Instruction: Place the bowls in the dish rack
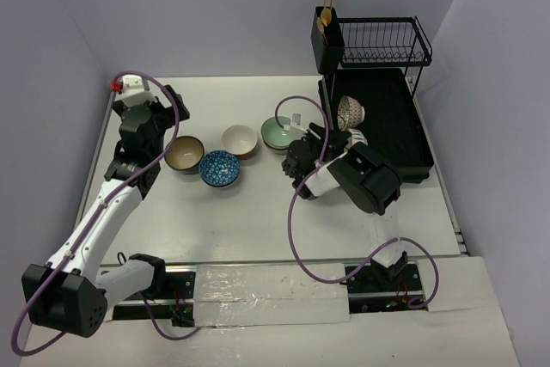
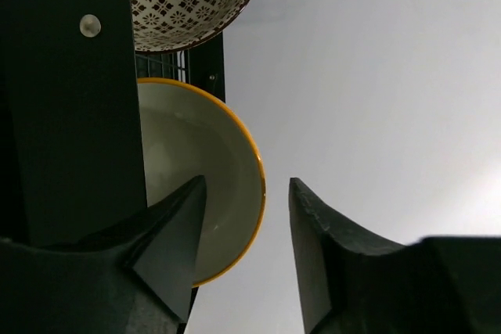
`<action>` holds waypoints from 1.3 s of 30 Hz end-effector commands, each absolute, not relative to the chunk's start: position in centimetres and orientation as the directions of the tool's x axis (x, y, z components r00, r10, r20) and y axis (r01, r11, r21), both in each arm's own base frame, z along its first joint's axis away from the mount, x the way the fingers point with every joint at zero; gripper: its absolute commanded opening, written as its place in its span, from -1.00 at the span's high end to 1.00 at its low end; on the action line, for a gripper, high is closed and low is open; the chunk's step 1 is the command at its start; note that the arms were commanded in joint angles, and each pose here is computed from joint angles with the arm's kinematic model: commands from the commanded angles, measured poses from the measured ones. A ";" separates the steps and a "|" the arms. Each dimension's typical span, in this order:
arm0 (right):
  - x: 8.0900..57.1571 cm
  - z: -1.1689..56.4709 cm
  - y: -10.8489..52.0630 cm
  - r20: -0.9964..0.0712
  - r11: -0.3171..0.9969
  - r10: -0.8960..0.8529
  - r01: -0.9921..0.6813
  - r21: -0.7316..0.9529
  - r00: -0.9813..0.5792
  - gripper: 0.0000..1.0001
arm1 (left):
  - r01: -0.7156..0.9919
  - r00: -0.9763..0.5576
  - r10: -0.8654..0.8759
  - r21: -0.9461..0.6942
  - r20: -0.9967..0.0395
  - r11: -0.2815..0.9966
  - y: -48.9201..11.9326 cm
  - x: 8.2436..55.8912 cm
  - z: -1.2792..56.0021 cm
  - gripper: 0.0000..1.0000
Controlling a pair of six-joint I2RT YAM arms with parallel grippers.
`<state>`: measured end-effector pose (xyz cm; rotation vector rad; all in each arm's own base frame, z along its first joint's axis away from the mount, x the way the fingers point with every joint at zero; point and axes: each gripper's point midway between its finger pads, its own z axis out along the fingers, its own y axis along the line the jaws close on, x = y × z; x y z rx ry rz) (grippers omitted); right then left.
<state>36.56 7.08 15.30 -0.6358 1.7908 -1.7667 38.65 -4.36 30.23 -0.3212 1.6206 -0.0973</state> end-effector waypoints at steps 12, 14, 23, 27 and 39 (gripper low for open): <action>32.0 21.7 8.3 -0.634 0.464 -0.472 0.439 -0.770 -0.613 -0.42 | -0.067 -0.005 -0.319 -0.318 -0.948 0.946 -5.3 36.8 33.7 -0.99; 31.6 22.6 9.2 -0.644 0.485 -0.484 0.431 -0.761 -0.592 -0.44 | -0.076 -0.022 -0.321 -0.319 -0.947 0.945 -5.2 36.6 33.7 -0.98; 30.2 24.3 12.8 -0.696 0.579 -0.491 0.401 -0.710 -0.524 -0.40 | -0.148 -0.176 -0.291 -0.267 -0.940 0.952 -4.7 35.9 32.0 -0.98; 29.6 23.5 15.4 -0.703 0.610 -0.501 0.370 -0.701 -0.505 -0.38 | -0.156 -0.226 -0.297 -0.267 -0.928 0.951 -4.8 35.1 30.2 -0.98; 31.1 28.7 26.1 -0.820 0.760 -0.446 0.332 -0.559 -0.359 -0.37 | -0.209 -0.133 -0.297 -0.266 -0.946 0.941 -1.7 29.2 32.3 -0.99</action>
